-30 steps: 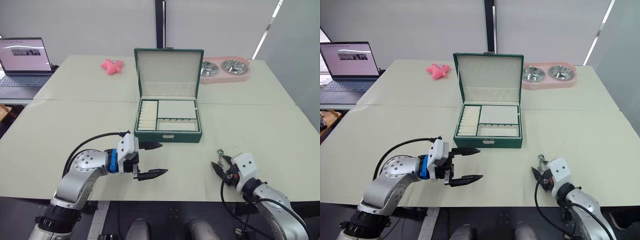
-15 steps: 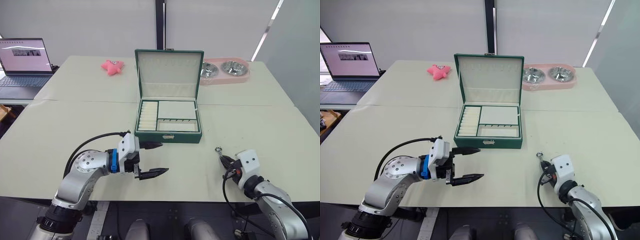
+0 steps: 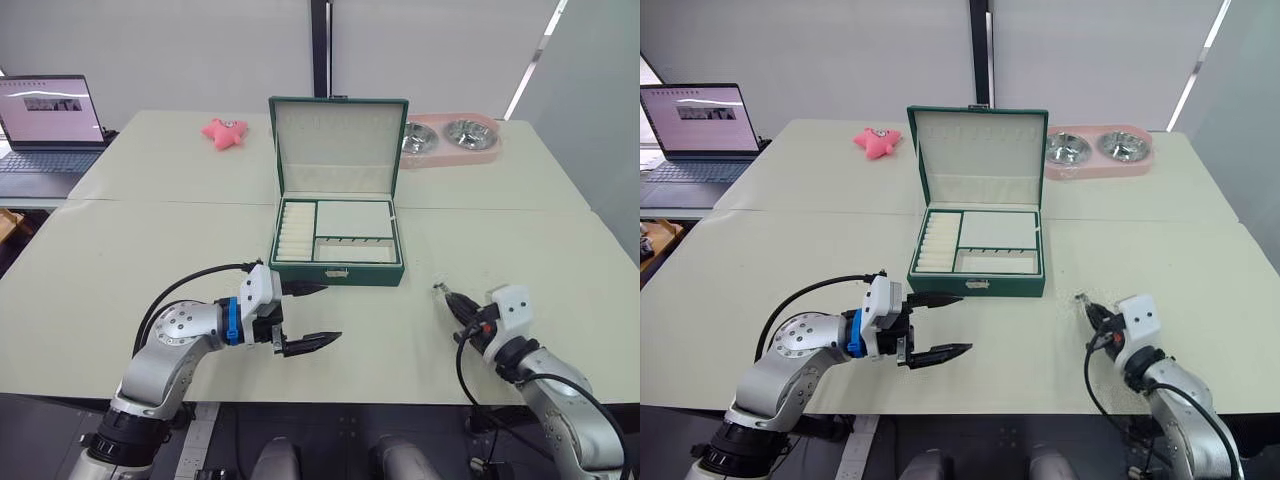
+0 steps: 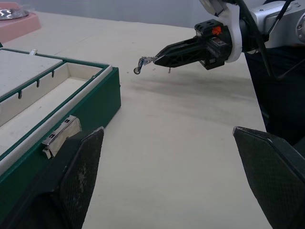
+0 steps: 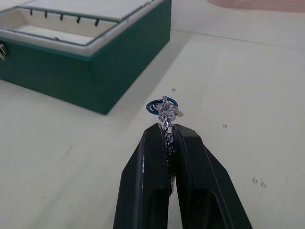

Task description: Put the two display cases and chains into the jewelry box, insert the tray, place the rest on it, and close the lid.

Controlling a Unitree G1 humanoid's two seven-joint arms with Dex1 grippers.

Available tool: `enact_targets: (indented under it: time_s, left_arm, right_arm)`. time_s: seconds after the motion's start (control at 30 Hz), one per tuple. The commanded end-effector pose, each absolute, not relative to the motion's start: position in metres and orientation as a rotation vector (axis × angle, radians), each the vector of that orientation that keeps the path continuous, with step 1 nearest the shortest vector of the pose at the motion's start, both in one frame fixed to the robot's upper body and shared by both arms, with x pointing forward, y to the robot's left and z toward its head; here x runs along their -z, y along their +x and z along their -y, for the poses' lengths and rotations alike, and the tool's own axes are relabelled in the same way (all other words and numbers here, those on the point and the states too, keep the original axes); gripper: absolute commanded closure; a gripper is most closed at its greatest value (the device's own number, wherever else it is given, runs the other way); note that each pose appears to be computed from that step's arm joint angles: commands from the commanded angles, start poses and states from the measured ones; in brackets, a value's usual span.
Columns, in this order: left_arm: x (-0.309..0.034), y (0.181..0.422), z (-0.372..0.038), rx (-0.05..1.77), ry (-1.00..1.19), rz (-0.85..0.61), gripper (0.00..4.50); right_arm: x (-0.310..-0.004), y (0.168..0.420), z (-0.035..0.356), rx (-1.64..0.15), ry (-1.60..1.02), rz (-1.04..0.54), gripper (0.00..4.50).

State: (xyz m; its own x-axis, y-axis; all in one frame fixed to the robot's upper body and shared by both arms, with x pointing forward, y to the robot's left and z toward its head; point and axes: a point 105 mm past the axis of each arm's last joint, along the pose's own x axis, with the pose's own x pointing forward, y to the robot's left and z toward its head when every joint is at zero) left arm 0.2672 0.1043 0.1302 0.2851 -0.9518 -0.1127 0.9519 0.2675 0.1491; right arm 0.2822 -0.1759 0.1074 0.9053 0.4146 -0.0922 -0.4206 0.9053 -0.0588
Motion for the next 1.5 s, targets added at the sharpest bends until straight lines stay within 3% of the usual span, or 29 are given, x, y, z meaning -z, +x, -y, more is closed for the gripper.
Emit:
enact_targets:
  time_s: [0.03,0.33,0.73,1.13,1.5]
  left_arm:
    - [-0.14,0.269,-0.103,1.271,0.203,0.044,0.0]
    - [-0.148,0.275,-0.106,1.189,0.159,0.073,0.0]
    - [-0.156,0.287,-0.131,0.928,0.089,0.126,0.0]
    - [-0.158,0.275,-0.146,0.774,0.037,0.148,0.0]
    - [-0.159,0.27,-0.146,0.721,0.02,0.166,0.0]
  right_arm:
    - [-0.134,0.282,0.169,-0.478,-0.086,0.005,4.49]
    - [-0.164,0.288,0.149,-0.601,-0.107,0.059,4.49]
    - [-0.197,0.327,0.105,-0.924,-0.165,0.084,4.49]
    - [-0.203,0.355,0.07,-1.126,-0.219,0.092,4.49]
    - [-0.186,0.371,0.051,-1.209,-0.256,0.055,4.49]
